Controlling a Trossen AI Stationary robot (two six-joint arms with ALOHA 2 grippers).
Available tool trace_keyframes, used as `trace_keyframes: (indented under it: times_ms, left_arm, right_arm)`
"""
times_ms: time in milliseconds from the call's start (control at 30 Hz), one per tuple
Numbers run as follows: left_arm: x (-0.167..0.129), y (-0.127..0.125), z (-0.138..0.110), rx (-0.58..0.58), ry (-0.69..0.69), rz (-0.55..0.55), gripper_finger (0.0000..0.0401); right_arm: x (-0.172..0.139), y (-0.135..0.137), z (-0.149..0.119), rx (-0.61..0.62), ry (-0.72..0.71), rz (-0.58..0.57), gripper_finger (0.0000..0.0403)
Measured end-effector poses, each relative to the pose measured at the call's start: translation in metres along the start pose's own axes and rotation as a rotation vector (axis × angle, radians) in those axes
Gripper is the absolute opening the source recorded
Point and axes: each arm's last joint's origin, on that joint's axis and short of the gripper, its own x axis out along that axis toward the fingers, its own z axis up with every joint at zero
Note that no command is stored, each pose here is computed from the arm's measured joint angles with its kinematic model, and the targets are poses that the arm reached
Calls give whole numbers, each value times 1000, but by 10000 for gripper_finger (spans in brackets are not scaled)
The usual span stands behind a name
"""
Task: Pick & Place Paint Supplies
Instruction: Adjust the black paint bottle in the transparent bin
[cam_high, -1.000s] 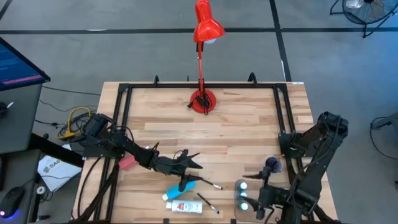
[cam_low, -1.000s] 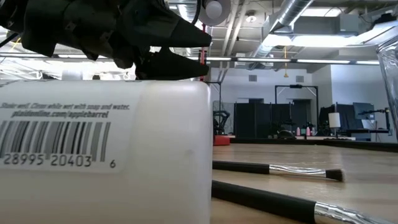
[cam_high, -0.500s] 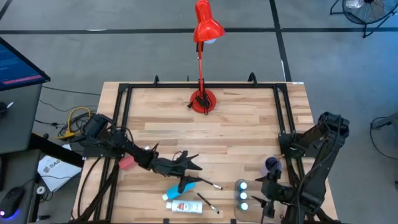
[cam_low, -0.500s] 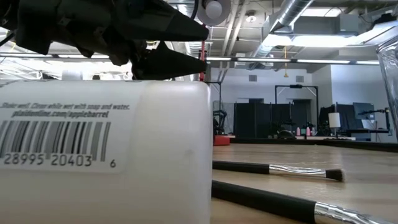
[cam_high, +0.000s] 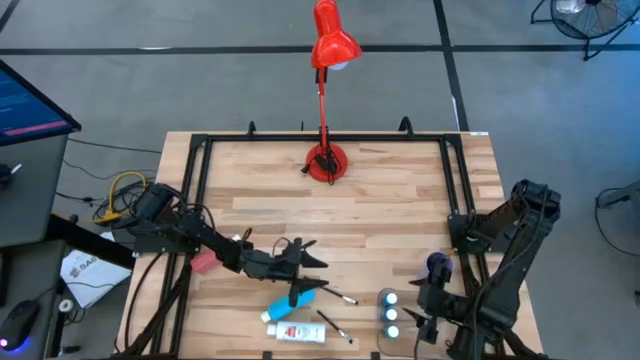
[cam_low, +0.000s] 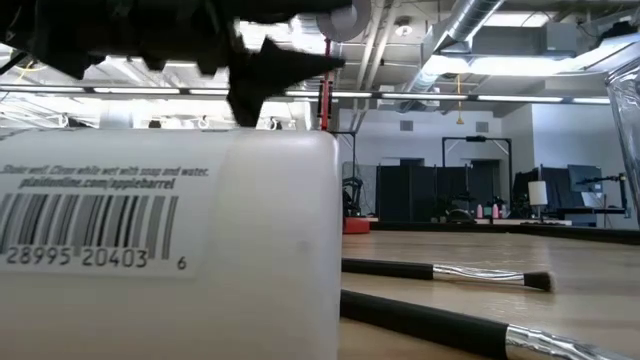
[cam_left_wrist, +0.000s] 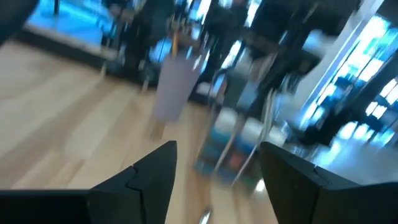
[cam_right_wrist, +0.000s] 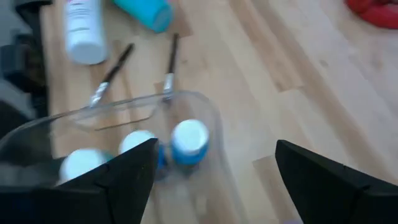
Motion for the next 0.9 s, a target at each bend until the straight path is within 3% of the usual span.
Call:
trace_keyframes:
  times_ms: [100, 267, 400, 533, 667, 900]
  left_arm:
    - [2, -6, 11, 5, -84, -28, 209]
    - [15, -19, 39, 22, -223, -74, 209]
    - [27, -35, 72, 28, -343, -125, 209]
    - [33, -55, 90, 53, -364, -346, 209]
    - [29, -82, 99, 72, -373, -558, 209]
    - [6, -116, 95, 140, -368, -639, 209]
  right_arm:
    - [4, -2, 13, -6, -6, -28, 315]
    - [5, 7, 42, -185, -78, 18, 315]
    - [-5, 14, 83, -282, -180, 46, 315]
    - [-16, 10, 118, -255, -211, 65, 315]
    - [-20, 10, 126, -185, -150, 146, 315]
    - [-27, 20, 124, -187, -96, 294, 315]
